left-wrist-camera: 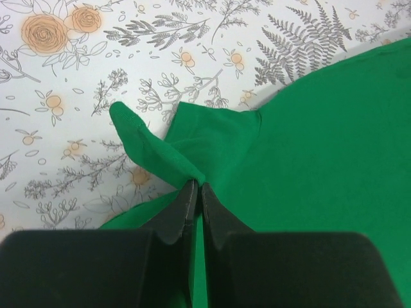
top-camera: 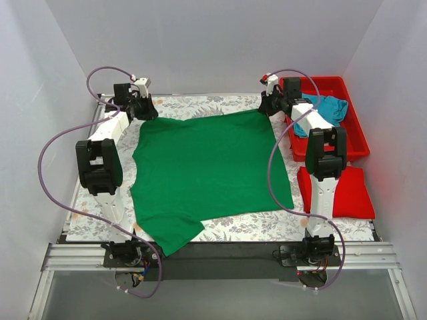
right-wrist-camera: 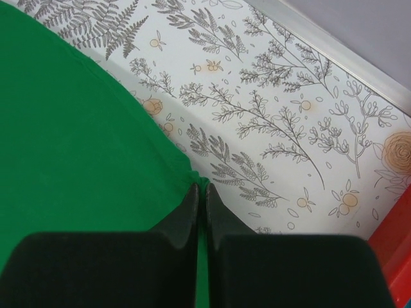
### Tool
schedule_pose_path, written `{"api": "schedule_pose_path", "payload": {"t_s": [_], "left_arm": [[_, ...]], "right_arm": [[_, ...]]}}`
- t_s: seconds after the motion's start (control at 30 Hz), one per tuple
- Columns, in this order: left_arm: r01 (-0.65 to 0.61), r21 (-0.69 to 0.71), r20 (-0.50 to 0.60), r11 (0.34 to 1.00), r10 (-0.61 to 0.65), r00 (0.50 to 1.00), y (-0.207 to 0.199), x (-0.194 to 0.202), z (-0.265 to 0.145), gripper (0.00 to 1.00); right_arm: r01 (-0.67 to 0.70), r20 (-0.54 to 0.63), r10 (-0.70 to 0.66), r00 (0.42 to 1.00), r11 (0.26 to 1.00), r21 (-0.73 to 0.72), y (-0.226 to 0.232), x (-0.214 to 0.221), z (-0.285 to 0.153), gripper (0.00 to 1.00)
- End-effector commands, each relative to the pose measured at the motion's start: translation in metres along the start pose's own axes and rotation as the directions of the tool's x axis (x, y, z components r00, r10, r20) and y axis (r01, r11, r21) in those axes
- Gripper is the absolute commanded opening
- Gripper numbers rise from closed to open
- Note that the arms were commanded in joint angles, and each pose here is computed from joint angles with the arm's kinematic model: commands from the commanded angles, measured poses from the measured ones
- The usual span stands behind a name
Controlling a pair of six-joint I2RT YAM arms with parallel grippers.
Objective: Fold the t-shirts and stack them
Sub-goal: Fold the tshirt
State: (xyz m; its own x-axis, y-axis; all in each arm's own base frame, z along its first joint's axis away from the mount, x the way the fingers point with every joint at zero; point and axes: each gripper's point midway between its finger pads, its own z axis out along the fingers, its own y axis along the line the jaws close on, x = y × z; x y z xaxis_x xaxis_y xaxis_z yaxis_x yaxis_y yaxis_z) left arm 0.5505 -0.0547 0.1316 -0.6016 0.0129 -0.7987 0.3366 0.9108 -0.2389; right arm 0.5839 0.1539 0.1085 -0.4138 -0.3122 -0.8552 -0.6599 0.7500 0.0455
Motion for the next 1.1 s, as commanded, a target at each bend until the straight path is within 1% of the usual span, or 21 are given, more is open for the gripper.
{"api": "schedule_pose_path", "payload": {"t_s": [0.0,0.2,0.37,0.6,0.73,0.9,1.07], "left_arm": [[-0.066,0.001,0.109,0.998,0.065,0.992,-0.018,-0.041,-0.044,0.0],[-0.036,0.008,0.09,0.999,0.035,0.995,-0.031,-0.025,-0.064,0.0],[-0.005,-0.005,0.058,1.0,0.005,0.998,-0.035,-0.004,-0.075,0.0],[-0.006,-0.014,0.019,1.0,0.007,1.0,-0.043,0.018,-0.094,0.0],[-0.021,-0.029,0.019,0.999,0.022,1.0,-0.045,0.023,-0.106,0.0],[-0.007,-0.037,-0.001,0.999,0.007,1.0,-0.047,0.033,-0.112,0.0],[0.011,-0.034,-0.053,0.999,-0.013,0.999,-0.05,0.055,-0.115,0.0]], "right_arm": [[0.065,0.088,-0.066,0.994,0.998,0.01,0.0,-0.039,-0.028,0.01],[0.076,0.09,-0.076,0.993,0.997,0.002,-0.002,-0.038,-0.038,0.01],[0.094,0.074,-0.09,0.993,0.994,-0.05,0.007,-0.03,-0.041,0.01],[0.116,0.045,-0.112,0.993,0.99,-0.082,0.014,-0.017,-0.05,0.01],[0.125,0.029,-0.122,0.992,0.987,-0.106,0.021,-0.007,-0.055,0.01],[0.141,0.021,-0.139,0.99,0.983,-0.115,0.025,-0.001,-0.065,0.01],[0.16,-0.007,-0.163,0.987,0.977,-0.139,0.03,0.016,-0.069,0.01]]}}
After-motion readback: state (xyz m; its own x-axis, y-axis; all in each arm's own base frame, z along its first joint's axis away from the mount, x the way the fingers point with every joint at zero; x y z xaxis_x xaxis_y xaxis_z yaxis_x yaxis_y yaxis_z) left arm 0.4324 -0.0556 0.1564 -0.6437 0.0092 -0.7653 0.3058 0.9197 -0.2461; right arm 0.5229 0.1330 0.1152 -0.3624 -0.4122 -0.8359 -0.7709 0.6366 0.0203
